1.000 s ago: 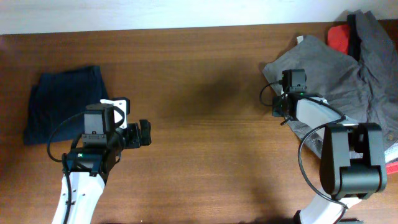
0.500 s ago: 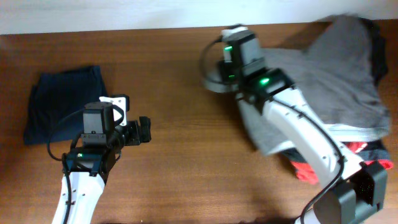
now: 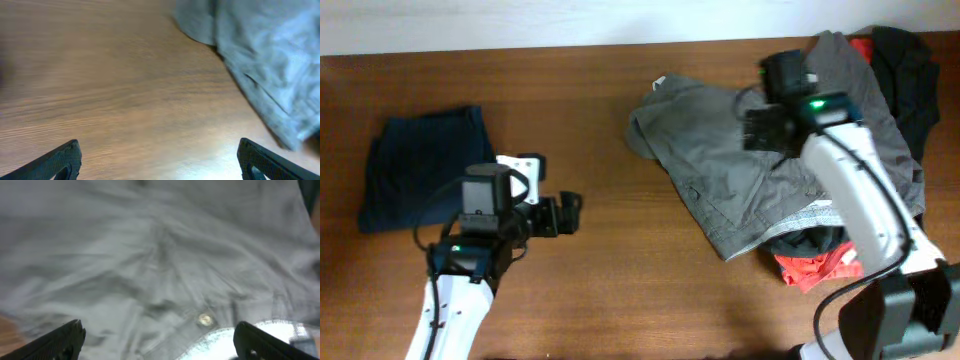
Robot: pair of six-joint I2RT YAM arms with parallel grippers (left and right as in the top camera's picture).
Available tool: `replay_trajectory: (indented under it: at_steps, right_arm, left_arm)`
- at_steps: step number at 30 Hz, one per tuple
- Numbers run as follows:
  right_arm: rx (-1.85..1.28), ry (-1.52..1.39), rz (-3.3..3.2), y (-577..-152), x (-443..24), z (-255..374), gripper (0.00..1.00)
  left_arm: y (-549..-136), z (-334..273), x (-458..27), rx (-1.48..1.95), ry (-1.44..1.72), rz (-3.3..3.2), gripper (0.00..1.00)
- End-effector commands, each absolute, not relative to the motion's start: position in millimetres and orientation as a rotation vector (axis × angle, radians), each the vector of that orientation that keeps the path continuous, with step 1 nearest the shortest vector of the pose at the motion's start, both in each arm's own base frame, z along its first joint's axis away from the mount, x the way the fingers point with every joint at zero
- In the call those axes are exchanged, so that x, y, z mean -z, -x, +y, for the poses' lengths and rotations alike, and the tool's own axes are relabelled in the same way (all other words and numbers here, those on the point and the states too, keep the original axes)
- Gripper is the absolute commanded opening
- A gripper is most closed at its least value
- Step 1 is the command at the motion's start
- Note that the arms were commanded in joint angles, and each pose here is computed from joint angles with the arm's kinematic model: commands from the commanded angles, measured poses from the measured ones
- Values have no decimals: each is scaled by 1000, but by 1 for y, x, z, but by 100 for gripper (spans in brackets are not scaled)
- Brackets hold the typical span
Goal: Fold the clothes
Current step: 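Grasp the grey shorts with the left gripper and pull them leftward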
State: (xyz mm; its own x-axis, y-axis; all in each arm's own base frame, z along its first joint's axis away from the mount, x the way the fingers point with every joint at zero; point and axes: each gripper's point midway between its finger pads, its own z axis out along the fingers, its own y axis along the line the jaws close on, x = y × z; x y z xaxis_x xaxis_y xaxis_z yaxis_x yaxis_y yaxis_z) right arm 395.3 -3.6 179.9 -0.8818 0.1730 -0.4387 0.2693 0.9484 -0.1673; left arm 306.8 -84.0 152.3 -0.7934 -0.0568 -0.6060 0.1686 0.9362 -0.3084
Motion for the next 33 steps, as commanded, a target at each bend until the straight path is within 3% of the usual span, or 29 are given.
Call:
replay_trajectory:
  at_steps: [1, 9, 17, 19, 23, 30, 33]
  right_arm:
    - [247, -576, 2662, -380, -188, -43, 99]
    - [242, -911, 2669, -342, -184, -122, 99]
    - [221, -1026, 2619, -325, -193, -147, 99]
    - [220, -1026, 2618, -324, -194, -147, 99]
    - [221, -1028, 2625, -323, -193, -147, 99]
    - [194, -1026, 2632, -323, -193, -143, 99]
    - [194, -1026, 2632, -323, -193, -143, 99]
  left_arm:
    - [-301, -121, -152, 605, -93, 2482, 99]
    - [-284, -228, -110, 852, -198, 2600, 99]
    - [-257, -322, -74, 1128, -120, 2680, 97]
    - [-249, -336, -67, 1162, -95, 2702, 90]
    - [-224, -360, -41, 1190, -9, 2796, 89]
    - [-220, -395, -22, 1298, -67, 2728, 89]
    - [-224, -400, -16, 1326, -37, 2712, 79]
